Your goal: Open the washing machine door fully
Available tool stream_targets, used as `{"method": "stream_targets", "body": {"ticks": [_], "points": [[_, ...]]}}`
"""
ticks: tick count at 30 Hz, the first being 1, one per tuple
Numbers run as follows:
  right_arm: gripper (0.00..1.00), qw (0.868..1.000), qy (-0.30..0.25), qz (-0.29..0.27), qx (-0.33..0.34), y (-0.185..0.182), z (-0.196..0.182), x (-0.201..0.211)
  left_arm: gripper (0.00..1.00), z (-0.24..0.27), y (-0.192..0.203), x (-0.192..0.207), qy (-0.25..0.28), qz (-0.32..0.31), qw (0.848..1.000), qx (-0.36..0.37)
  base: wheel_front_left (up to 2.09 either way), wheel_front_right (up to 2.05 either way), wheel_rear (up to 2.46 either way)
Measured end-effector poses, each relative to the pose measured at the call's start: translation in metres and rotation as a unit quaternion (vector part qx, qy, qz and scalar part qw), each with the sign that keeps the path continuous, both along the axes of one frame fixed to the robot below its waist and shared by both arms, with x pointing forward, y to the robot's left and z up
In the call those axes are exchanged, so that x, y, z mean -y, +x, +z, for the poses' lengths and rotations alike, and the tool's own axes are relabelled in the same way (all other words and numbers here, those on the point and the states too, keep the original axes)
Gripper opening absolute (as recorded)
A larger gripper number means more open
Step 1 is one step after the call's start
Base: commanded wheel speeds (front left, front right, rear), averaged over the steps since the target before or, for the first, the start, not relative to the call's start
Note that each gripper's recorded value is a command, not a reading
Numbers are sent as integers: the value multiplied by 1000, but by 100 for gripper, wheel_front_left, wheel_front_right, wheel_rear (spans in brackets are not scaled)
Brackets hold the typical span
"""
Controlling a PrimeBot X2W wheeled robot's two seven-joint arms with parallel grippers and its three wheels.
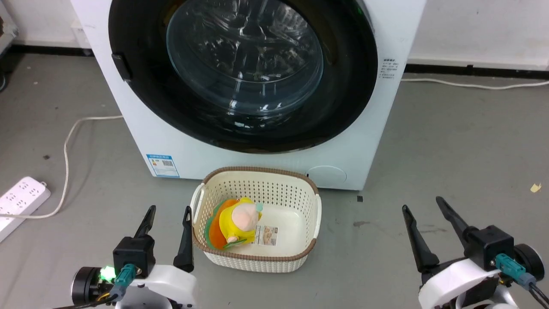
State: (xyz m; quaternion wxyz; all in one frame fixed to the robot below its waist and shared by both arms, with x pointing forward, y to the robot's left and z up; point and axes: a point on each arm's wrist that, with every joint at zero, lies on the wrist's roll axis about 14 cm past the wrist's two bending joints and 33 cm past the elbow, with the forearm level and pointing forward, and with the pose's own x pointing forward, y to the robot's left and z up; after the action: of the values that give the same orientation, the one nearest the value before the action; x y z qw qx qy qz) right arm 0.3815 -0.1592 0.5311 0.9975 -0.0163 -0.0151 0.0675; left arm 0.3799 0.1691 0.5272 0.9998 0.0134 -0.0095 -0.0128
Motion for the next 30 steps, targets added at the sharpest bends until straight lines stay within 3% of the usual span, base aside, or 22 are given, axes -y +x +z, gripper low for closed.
{"method": "stream_targets", "body": {"ticks": [21, 22, 23, 30], "points": [[100, 999, 27, 20, 33, 61, 20, -1, 100, -11, 27, 8, -8, -6, 1000, 0, 0, 0, 0], [38, 999, 31, 21, 34, 64, 21, -1, 100, -10, 29, 8, -9, -7, 1000, 2, 0, 0, 0], [0, 999, 36, 22, 32, 68, 21, -1, 100, -11, 30, 9, -9, -8, 1000, 2, 0, 0, 0], [0, 997, 70, 26, 25, 93, 23, -2, 100, -15, 39, 12, -11, -11, 1000, 3, 0, 0, 0]]}}
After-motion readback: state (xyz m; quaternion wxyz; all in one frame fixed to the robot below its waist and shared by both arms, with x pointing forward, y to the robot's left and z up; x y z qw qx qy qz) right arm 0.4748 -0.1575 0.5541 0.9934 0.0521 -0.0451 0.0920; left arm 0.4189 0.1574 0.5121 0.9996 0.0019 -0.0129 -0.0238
